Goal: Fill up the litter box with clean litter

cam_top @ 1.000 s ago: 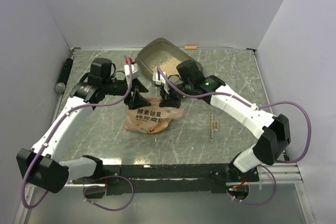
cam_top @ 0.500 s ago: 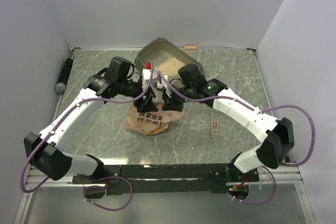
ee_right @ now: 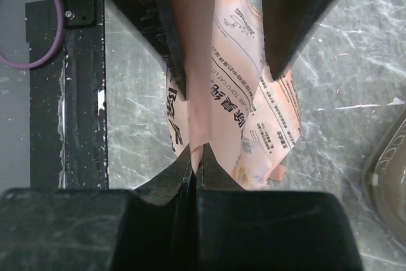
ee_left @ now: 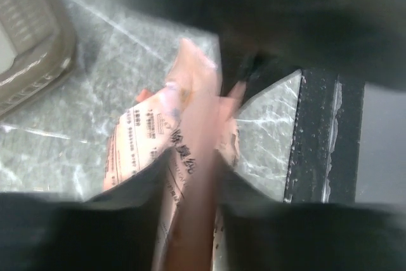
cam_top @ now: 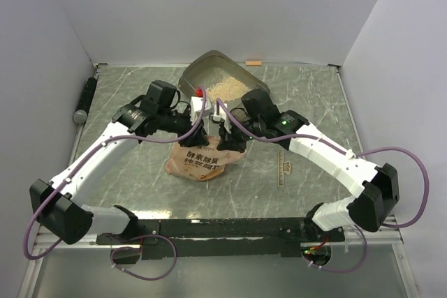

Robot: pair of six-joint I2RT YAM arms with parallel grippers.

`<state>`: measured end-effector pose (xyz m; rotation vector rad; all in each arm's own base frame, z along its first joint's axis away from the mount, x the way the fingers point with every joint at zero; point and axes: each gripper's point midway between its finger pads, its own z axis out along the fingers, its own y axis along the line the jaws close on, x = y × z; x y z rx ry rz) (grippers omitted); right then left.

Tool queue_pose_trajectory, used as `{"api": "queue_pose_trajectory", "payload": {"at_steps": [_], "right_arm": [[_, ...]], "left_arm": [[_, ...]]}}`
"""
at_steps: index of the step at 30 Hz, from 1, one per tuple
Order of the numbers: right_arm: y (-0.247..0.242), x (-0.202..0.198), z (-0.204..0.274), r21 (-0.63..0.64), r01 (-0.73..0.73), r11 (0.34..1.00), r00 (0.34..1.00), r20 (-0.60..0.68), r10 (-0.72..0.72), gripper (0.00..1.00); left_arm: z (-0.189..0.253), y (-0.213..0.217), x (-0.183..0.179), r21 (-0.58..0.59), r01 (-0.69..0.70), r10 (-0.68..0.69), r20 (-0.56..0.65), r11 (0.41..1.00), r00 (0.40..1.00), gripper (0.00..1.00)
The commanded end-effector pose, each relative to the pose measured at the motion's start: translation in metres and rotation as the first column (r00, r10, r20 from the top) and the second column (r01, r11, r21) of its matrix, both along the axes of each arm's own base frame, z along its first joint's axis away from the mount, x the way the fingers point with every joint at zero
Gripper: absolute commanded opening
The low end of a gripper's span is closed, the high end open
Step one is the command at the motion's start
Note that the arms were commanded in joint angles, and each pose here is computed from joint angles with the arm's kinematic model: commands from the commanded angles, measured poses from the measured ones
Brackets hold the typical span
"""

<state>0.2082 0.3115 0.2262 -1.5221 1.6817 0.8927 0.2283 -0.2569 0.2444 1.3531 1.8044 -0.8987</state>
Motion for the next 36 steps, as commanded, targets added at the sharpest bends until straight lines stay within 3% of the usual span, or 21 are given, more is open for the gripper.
{"api": "queue_pose_trajectory", "payload": {"at_steps": [1, 2, 3, 6, 7, 10, 15, 19, 22, 27, 34, 36], "right_arm": [[0.004, -0.004, 0.063, 0.171, -0.033, 0.985, 0.990, 0.141, 0.008, 0.00], [0.004, -0.003, 0.065, 0.175, -0.028, 0.984, 0.990, 0.143, 0.003, 0.00], [0.003, -0.004, 0.066, 0.180, -0.028, 0.983, 0.989, 0.145, 0.001, 0.00], [0.001, -0.003, 0.069, 0.187, 0.009, 0.982, 0.990, 0.133, -0.035, 0.18], [0.000, -0.004, 0.067, 0.182, 0.017, 0.983, 0.992, 0.123, -0.040, 0.39], [-0.006, 0.002, 0.069, 0.178, 0.088, 0.980, 0.987, 0.115, -0.109, 0.62], [-0.038, 0.019, 0.089, 0.237, 0.302, 0.923, 0.920, 0.180, -0.348, 0.72], [-0.061, 0.026, 0.104, 0.286, 0.404, 0.869, 0.853, 0.224, -0.471, 0.86], [-0.075, 0.030, 0.098, 0.256, 0.479, 0.840, 0.817, 0.219, -0.533, 0.87], [-0.090, 0.040, 0.074, 0.210, 0.589, 0.780, 0.757, 0.195, -0.624, 0.87], [-0.091, 0.045, 0.047, 0.180, 0.634, 0.752, 0.735, 0.161, -0.658, 0.86], [-0.091, 0.051, 0.044, 0.176, 0.660, 0.731, 0.716, 0.147, -0.682, 0.86]], "left_arm": [[-0.030, 0.011, -0.002, 0.089, -0.027, 0.031, -0.049, 0.996, 0.998, 0.14], [-0.032, 0.011, -0.002, 0.095, -0.031, 0.036, -0.046, 0.995, 0.998, 0.01], [-0.033, 0.011, -0.002, 0.093, -0.031, 0.036, -0.043, 0.995, 0.998, 0.01], [-0.028, 0.011, 0.004, 0.079, -0.059, 0.059, 0.004, 0.995, 0.998, 0.01], [-0.030, 0.013, 0.005, 0.078, -0.077, 0.076, 0.009, 0.994, 0.997, 0.01], [-0.015, 0.016, 0.014, 0.040, -0.136, 0.132, 0.095, 0.990, 0.987, 0.01], [0.016, 0.031, 0.040, -0.034, -0.291, 0.289, 0.267, 0.956, 0.919, 0.01], [0.043, 0.042, 0.050, -0.114, -0.350, 0.366, 0.382, 0.930, 0.848, 0.01], [0.059, 0.045, 0.055, -0.165, -0.330, 0.368, 0.484, 0.930, 0.794, 0.01], [0.074, 0.053, 0.058, -0.154, -0.266, 0.303, 0.611, 0.952, 0.731, 0.01], [0.112, 0.096, 0.076, -0.234, -0.171, 0.287, 0.684, 0.957, 0.670, 0.01], [0.126, 0.097, 0.069, -0.256, -0.078, 0.239, 0.692, 0.964, 0.681, 0.01]]}}
